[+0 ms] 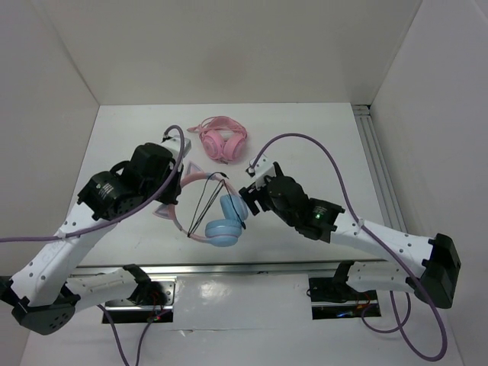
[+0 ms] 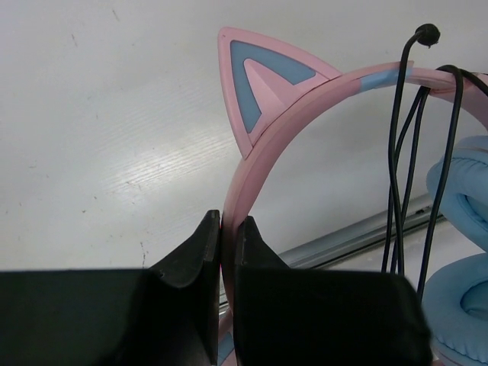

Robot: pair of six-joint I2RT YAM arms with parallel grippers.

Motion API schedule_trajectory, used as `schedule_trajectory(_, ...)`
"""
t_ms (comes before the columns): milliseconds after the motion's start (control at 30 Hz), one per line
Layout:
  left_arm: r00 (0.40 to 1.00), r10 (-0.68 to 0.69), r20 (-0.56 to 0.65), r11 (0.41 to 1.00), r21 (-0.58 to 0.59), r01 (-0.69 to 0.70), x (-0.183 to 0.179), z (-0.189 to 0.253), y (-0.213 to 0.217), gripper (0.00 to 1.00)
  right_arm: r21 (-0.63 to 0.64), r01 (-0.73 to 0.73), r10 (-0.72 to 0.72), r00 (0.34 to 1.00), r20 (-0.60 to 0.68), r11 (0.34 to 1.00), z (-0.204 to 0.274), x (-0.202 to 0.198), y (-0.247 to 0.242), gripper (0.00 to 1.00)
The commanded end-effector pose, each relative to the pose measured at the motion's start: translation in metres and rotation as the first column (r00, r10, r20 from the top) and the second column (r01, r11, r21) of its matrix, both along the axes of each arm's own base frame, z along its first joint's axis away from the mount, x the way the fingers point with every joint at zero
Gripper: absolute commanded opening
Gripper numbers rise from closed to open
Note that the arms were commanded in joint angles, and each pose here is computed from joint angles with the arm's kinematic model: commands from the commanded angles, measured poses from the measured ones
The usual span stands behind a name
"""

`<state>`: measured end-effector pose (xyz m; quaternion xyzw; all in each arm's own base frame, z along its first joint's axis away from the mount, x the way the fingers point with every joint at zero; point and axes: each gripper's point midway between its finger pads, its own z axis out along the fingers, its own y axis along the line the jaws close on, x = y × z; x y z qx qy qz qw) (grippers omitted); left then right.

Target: Wrap the headphones

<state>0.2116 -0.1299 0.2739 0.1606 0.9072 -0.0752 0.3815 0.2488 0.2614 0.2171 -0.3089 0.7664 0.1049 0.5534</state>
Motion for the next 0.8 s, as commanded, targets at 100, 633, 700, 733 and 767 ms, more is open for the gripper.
schedule_trajectory(100,0.987,0.13,0.098,0.986,-0.115,-0.119,0.051,0.025,-0.002,0.0,0.09,0.289,-0.292,0.956,0.02,0.953,0.009,0.037,-0.038,0.89)
schedule_trajectory(633,0.801,0.598,0.032,0.792,-0.177,-0.585,0.154,-0.024,0.111,0.0,0.102,0.549,-0.537,0.834,-0.127,0.829,0.012,0.016,-0.097,0.99)
schedule_trajectory(700,0.724,0.689,0.018,0.714,-0.183,-0.675,0.164,-0.03,0.136,0.0,0.152,0.526,-0.509,0.85,-0.138,0.837,0.022,0.012,-0.094,0.99)
schedule_trajectory(733,0.688,0.725,0.002,0.676,-0.194,-0.711,0.168,-0.033,0.143,0.0,0.163,0.5,-0.478,0.864,-0.156,0.851,0.022,0.009,-0.089,0.99)
schedule_trajectory(767,0.663,0.749,-0.001,0.65,-0.194,-0.735,0.174,-0.037,0.151,0.0,0.18,0.485,-0.46,0.873,-0.164,0.856,0.026,0.007,-0.088,0.99)
